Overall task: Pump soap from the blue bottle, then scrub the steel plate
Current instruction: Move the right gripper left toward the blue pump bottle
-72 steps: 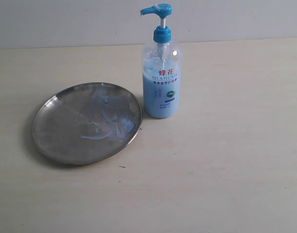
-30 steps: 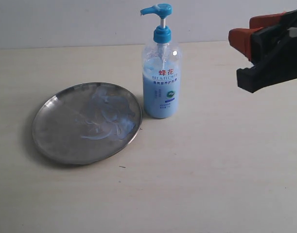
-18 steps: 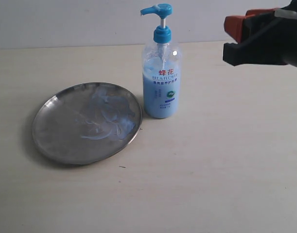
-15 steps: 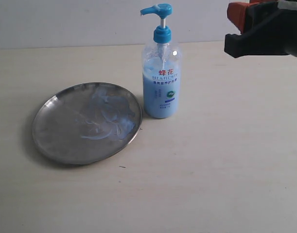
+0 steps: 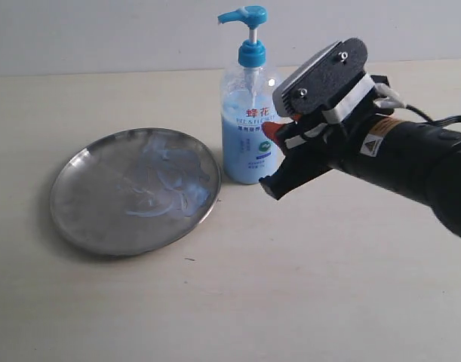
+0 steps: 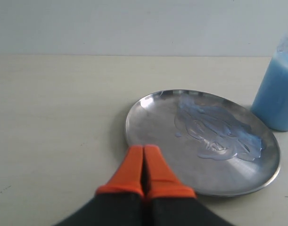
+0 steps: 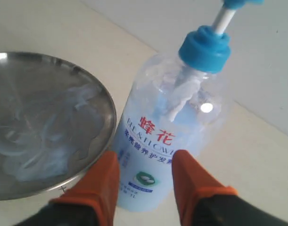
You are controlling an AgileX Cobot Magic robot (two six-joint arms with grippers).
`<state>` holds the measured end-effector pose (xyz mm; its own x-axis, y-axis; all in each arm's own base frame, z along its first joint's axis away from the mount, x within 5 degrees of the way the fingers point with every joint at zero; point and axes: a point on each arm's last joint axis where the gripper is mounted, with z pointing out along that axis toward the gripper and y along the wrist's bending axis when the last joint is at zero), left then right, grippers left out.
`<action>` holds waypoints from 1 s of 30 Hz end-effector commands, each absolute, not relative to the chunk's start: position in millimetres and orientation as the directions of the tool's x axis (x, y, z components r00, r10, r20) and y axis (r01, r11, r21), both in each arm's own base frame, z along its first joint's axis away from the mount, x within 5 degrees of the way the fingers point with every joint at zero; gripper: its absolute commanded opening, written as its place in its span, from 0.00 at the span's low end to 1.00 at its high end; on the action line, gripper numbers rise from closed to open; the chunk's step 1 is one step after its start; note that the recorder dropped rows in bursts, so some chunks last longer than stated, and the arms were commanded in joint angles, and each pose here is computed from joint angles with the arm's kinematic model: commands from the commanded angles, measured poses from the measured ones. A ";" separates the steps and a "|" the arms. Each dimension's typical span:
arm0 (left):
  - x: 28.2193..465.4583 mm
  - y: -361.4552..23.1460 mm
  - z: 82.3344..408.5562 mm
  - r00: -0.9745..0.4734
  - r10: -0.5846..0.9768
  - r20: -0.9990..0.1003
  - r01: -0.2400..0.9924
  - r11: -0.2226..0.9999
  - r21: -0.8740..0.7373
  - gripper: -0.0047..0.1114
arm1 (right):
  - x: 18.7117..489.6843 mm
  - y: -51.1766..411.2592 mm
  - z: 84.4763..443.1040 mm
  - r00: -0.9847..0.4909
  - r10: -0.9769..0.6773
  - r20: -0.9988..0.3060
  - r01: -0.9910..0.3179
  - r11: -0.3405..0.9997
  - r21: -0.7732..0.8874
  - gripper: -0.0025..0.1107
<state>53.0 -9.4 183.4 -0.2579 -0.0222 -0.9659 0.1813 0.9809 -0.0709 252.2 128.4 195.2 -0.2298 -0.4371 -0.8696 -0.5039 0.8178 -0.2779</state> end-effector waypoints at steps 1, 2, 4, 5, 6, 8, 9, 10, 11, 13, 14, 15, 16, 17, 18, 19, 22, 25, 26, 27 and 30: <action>53.0 -9.3 183.3 -0.249 -0.018 -0.968 0.181 0.981 -0.065 0.04 | 269.6 133.0 182.0 -0.191 -0.250 -0.949 -0.400 0.903 -0.157 0.37; 53.0 -9.3 183.3 -0.249 -0.018 -0.968 0.181 0.981 -0.065 0.04 | 271.2 133.6 179.0 -0.185 -0.241 -0.953 -0.395 0.906 -0.153 0.37; 53.0 -9.3 183.3 -0.249 -0.018 -0.968 0.181 0.981 -0.065 0.04 | 273.8 136.2 165.2 -0.195 -0.271 -0.943 -0.413 0.894 -0.171 0.37; 53.0 -9.3 183.3 -0.249 -0.018 -0.968 0.181 0.981 -0.065 0.04 | 274.9 136.7 159.9 -0.200 -0.276 -0.940 -0.414 0.894 -0.174 0.37; 53.0 -9.3 183.3 -0.249 -0.018 -0.968 0.181 0.981 -0.065 0.04 | 275.9 137.0 154.2 -0.209 -0.282 -0.937 -0.415 0.893 -0.176 0.37; 53.0 -9.3 183.3 -0.249 -0.018 -0.968 0.181 0.981 -0.065 0.04 | 278.1 138.2 138.6 -0.234 -0.296 -0.926 -0.419 0.890 -0.179 0.37; 53.0 -9.3 183.3 -0.249 -0.018 -0.968 0.181 0.981 -0.065 0.04 | 279.0 139.0 129.6 -0.242 -0.306 -0.921 -0.425 0.887 -0.183 0.37; 53.0 -9.3 183.3 -0.249 -0.018 -0.968 0.181 0.981 -0.065 0.04 | 279.5 139.1 127.8 -0.246 -0.289 -0.925 -0.419 0.893 -0.167 0.37; 53.0 -9.3 183.3 -0.249 -0.018 -0.968 0.181 0.981 -0.065 0.04 | 279.7 139.1 127.5 -0.259 -0.251 -0.933 -0.407 0.904 -0.130 0.37; 53.0 -9.3 183.3 -0.249 -0.018 -0.968 0.181 0.981 -0.065 0.04 | 280.1 139.2 129.4 -0.262 -0.207 -0.943 -0.394 0.914 -0.092 0.37; 53.0 -9.3 183.3 -0.249 -0.018 -0.968 0.181 0.981 -0.065 0.04 | 280.7 139.3 131.3 -0.242 -0.200 -0.949 -0.391 0.916 -0.093 0.37; 53.0 -9.3 183.3 -0.249 -0.018 -0.968 0.181 0.981 -0.065 0.04 | 281.2 139.4 132.9 -0.226 -0.193 -0.955 -0.389 0.917 -0.094 0.37; 53.0 -9.3 183.3 -0.249 -0.018 -0.968 0.181 0.981 -0.065 0.04 | 281.3 139.4 133.2 -0.223 -0.192 -0.956 -0.388 0.917 -0.094 0.37; 53.0 -9.3 183.3 -0.249 -0.018 -0.968 0.181 0.981 -0.065 0.04 | 281.3 139.4 133.2 -0.228 -0.183 -0.956 -0.386 0.919 -0.084 0.37; 53.0 -9.3 183.3 -0.249 -0.018 -0.968 0.181 0.981 -0.065 0.04 | 281.4 139.0 133.1 -0.235 -0.168 -0.957 -0.377 0.923 -0.070 0.37; 53.0 -9.3 183.3 -0.249 -0.018 -0.968 0.181 0.981 -0.065 0.04 | 281.5 138.6 133.0 -0.243 -0.154 -0.958 -0.370 0.927 -0.055 0.37; 53.0 -9.3 183.3 -0.249 -0.018 -0.968 0.181 0.981 -0.065 0.04 | 281.7 139.0 134.1 -0.246 -0.110 -0.963 -0.362 0.932 -0.014 0.37; 53.0 -9.3 183.3 -0.249 -0.018 -0.968 0.181 0.981 -0.065 0.04 | 282.2 139.8 136.8 -0.245 -0.031 -0.969 -0.351 0.935 0.059 0.47; 53.0 -9.3 183.3 -0.249 -0.018 -0.968 0.181 0.981 -0.065 0.04 | 282.6 138.9 136.9 -0.247 -0.021 -0.969 -0.338 0.939 0.066 0.51; 53.0 -9.3 183.3 -0.249 -0.018 -0.968 0.181 0.981 -0.065 0.04 | 283.4 137.4 137.9 -0.239 -0.005 -0.971 -0.319 0.945 0.074 0.63; 53.0 -9.3 183.3 -0.249 -0.018 -0.968 0.181 0.981 -0.065 0.04 | 284.7 133.9 138.8 -0.235 0.025 -0.972 -0.276 0.957 0.091 0.77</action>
<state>53.0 -9.4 183.4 -0.2579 -0.0222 -0.9659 0.1813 0.9809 -0.0709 282.6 134.8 135.8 -0.2541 -0.0100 -0.9671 -0.3036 0.9502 0.0699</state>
